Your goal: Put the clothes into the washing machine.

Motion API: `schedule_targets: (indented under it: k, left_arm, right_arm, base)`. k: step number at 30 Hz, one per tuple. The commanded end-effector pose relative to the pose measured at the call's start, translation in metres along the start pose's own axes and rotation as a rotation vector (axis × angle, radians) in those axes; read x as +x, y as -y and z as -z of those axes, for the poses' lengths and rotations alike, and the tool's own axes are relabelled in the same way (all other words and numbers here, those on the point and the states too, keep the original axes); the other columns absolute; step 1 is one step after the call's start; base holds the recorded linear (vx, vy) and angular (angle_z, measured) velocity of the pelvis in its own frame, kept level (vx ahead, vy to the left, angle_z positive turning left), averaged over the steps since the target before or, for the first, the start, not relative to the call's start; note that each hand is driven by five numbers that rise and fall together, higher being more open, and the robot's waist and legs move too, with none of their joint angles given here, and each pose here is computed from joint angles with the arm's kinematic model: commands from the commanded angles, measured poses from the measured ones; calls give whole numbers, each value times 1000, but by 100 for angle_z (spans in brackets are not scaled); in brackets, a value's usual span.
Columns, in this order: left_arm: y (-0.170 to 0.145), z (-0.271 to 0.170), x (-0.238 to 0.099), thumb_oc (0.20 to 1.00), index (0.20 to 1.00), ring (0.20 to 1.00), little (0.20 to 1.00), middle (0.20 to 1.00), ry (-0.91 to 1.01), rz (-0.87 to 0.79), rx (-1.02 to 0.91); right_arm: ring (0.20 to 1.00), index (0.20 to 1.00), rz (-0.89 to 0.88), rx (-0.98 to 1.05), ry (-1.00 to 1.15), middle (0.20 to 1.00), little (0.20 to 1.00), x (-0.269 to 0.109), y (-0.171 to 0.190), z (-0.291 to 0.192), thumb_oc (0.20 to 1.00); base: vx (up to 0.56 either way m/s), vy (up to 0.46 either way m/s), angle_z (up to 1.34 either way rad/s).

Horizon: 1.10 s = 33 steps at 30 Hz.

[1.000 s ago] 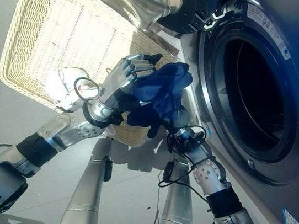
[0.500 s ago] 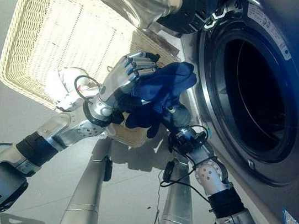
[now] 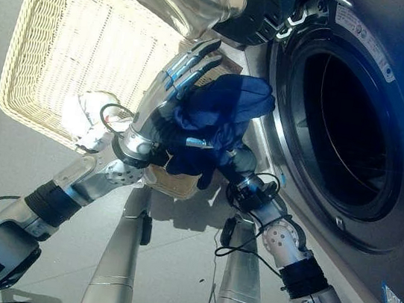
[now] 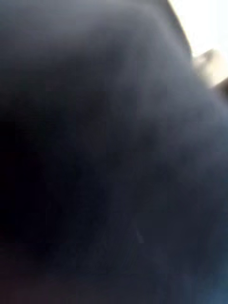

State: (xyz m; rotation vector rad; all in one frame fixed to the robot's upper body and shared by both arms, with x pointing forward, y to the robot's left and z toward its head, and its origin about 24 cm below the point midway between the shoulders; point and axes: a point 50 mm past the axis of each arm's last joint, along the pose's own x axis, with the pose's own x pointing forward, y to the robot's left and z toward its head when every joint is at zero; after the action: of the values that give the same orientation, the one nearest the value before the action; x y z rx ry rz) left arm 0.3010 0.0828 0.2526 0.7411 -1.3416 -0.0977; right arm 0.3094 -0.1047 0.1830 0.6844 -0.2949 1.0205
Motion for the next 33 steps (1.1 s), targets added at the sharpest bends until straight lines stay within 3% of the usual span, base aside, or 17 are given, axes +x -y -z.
schedule_targets:
  k: [1, 10, 21, 33]
  left_arm:
    - [-4, -3, 7, 1000, 1000, 1000, 1000, 1000, -29, 26, -63]
    - [-2, -8, 5, 1000, 1000, 1000, 1000, 1000, -33, 125, -161]
    - [-37, 3, -16, 1000, 1000, 1000, 1000, 1000, -59, -490, -304]
    - [-51, 14, -28, 1000, 1000, 1000, 1000, 1000, -111, -807, -246]
  right_arm:
    - [200, 200, -312, 18, 117, 200, 200, 17, -49, -10, 200]
    - [200, 200, -270, -22, 210, 200, 200, 12, -44, -25, 200]
    - [200, 200, -50, 34, 375, 200, 200, 5, -11, -39, 200]
    - [200, 200, 146, 112, 474, 200, 200, -4, 22, -56, 200]
  base:
    - [0, 0, 0]
    - [0, 0, 0]
    - [0, 0, 0]
    - [0, 0, 0]
